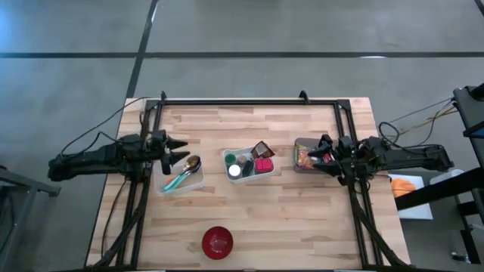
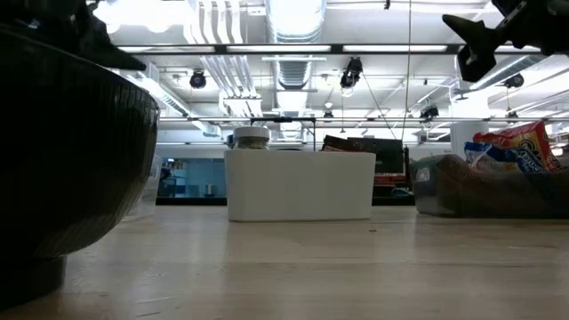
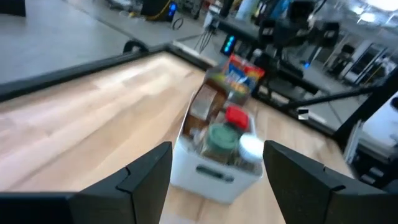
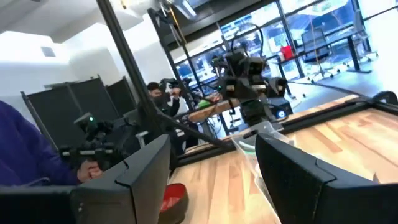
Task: Pick & Place Food Item
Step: Return to Home Position
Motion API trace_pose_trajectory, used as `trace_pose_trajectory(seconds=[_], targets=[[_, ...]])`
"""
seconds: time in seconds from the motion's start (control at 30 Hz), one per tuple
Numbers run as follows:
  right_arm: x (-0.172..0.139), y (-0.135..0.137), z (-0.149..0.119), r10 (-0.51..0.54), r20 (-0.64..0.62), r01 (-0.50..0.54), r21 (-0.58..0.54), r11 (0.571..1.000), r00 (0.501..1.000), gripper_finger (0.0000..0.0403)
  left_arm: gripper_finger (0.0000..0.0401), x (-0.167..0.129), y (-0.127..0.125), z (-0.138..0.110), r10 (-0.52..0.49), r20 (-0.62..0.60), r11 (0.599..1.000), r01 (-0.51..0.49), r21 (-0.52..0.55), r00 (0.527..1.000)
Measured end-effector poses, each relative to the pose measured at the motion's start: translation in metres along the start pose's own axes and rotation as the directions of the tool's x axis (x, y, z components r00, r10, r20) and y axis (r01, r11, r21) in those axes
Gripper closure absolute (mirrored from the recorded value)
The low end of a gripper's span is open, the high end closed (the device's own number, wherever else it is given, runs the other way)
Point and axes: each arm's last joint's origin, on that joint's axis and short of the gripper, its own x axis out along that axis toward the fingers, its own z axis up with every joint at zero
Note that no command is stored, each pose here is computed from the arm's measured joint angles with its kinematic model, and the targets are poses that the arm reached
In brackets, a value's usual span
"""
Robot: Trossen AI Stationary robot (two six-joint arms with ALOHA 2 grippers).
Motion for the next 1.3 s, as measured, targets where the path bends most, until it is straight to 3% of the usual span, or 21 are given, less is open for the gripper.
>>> trace_pose_trajectory(seconds=[0.27,0.43,0.63,0.73,0.97,1.3], targets=[[-0.003,-0.003,-0.007,0.006,0.004,-0.006,-0.107,0.994,1.000,0.0170,0.0147,0.006,-0.001,-0.026,0.051,-0.045,0.997,-0.049,0.052,0.998],[-0.004,-0.005,-0.011,0.013,0.017,-0.011,-0.113,0.993,1.000,0.0170,0.0147,0.005,-0.006,-0.033,0.073,-0.038,0.991,-0.068,0.118,0.997],[-0.005,-0.006,-0.015,0.021,0.010,-0.019,-0.109,0.994,1.000,0.0170,0.0147,0.011,-0.009,-0.059,-0.044,-0.007,0.991,0.044,0.130,0.999],[-0.005,-0.007,-0.016,0.022,0.010,-0.021,-0.105,0.994,1.000,0.0170,0.0147,0.010,-0.013,-0.060,-0.111,-0.012,0.979,0.111,0.171,0.994],[-0.007,-0.015,-0.036,0.016,-0.016,-0.017,-0.098,0.995,1.000,0.0170,0.0147,0.010,-0.013,-0.061,-0.130,-0.015,0.978,0.131,0.161,0.991],[-0.007,-0.017,-0.041,0.012,-0.077,-0.020,-0.101,0.995,0.997,0.0170,0.0147,0.010,-0.013,-0.061,-0.130,-0.018,0.984,0.131,0.120,0.991]])
